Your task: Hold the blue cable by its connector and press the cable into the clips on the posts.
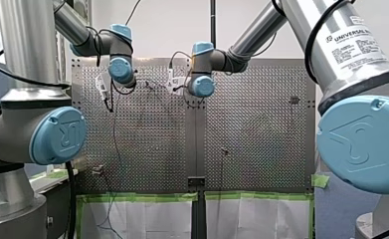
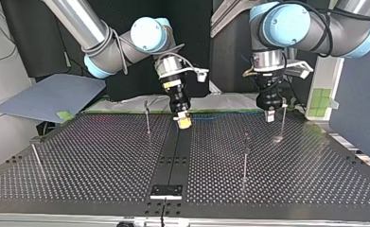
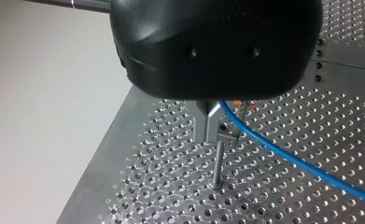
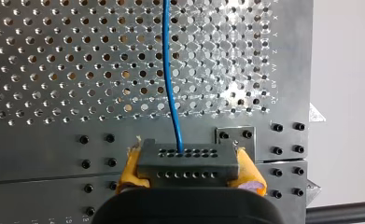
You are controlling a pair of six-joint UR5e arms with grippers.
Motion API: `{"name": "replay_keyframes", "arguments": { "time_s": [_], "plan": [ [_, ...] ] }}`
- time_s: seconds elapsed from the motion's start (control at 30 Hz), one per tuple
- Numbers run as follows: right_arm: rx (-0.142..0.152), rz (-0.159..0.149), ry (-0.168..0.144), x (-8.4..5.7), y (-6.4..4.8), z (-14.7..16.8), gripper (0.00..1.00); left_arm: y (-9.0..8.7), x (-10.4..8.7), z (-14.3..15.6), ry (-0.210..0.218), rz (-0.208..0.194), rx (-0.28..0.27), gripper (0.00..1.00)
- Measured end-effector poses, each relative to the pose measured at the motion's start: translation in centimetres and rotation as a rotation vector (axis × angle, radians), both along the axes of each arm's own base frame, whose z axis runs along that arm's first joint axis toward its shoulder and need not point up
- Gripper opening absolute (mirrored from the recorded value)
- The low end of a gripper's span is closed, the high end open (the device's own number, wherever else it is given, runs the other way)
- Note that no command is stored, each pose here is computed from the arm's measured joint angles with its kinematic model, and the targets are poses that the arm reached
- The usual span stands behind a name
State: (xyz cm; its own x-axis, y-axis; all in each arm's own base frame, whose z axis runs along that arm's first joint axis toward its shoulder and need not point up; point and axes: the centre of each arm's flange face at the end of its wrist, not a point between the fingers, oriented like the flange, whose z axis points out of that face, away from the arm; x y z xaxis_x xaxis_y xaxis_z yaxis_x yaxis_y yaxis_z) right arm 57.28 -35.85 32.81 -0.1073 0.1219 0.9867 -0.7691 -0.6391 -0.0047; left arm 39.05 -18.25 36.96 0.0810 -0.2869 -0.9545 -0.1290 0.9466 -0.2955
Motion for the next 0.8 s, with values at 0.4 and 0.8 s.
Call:
{"name": "replay_keyframes", "arguments": {
  "time_s": [0.4,0.8],
  "plan": [
    [0.014,-0.01,-0.017,-0.2,-1.1,0.3,0.0,-0.5,2.4,-0.2,-0.022,-0.003,-0.024,0.0],
    [0.03,-0.015,-0.018,0.6,-2.6,0.3,0.0,-0.9,4.7,-0.3,-0.029,-0.008,-0.048,0.0]
  ]
}}
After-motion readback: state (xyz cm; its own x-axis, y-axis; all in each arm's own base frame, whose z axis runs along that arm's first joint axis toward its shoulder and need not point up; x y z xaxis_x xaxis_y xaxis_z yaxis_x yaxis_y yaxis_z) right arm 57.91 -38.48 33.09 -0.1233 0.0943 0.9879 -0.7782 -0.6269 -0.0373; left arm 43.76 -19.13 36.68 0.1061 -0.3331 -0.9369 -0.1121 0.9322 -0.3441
